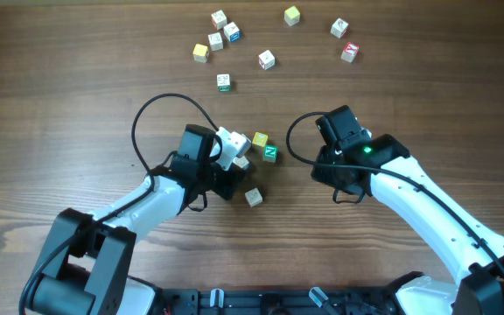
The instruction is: Form a circle
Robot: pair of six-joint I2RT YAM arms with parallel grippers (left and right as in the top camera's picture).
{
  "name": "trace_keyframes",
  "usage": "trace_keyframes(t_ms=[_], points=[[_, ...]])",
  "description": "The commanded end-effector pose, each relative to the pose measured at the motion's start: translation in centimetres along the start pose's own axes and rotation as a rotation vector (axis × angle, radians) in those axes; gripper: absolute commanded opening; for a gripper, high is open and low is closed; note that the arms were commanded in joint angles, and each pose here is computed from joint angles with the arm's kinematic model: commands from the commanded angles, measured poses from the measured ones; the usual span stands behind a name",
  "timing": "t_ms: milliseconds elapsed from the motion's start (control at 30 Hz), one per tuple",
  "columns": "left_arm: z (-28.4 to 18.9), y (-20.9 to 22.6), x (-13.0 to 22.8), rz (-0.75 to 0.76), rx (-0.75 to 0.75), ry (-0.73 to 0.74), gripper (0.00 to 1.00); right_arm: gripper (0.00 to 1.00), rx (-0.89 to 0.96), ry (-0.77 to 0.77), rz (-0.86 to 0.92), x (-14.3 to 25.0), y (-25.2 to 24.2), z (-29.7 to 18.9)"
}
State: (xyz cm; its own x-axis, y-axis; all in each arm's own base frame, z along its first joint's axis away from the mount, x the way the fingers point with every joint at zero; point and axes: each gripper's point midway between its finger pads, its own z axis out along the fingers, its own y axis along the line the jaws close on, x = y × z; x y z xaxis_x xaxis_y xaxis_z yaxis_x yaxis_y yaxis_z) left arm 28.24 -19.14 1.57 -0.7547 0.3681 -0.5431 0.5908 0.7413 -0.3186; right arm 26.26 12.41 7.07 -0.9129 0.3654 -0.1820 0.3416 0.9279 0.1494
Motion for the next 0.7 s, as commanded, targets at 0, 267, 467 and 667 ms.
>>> trace_keyframes(t_ms=[0,267,467,667], points=[[0.31,0.49,0.7,0.015,-0.029,0.022,0.04,0.41,0.001,0.012,-0.009,0.07,0.02,0.2],[0.31,0.53,0.74,0.014,-0.031,0.024,0.04,0.41,0.001,0.012,-0.009,0.06,0.01,0.21],[0.28,0.99,1.02,0.011,-0.058,0.036,0.04,0.41,-0.001,0.005,-0.009,-0.08,0.08,0.21],[0.26,0.84,1.48,0.002,-0.05,0.054,0.04,0.41,-0.007,0.0,-0.009,-0.22,0.24,0.21]])
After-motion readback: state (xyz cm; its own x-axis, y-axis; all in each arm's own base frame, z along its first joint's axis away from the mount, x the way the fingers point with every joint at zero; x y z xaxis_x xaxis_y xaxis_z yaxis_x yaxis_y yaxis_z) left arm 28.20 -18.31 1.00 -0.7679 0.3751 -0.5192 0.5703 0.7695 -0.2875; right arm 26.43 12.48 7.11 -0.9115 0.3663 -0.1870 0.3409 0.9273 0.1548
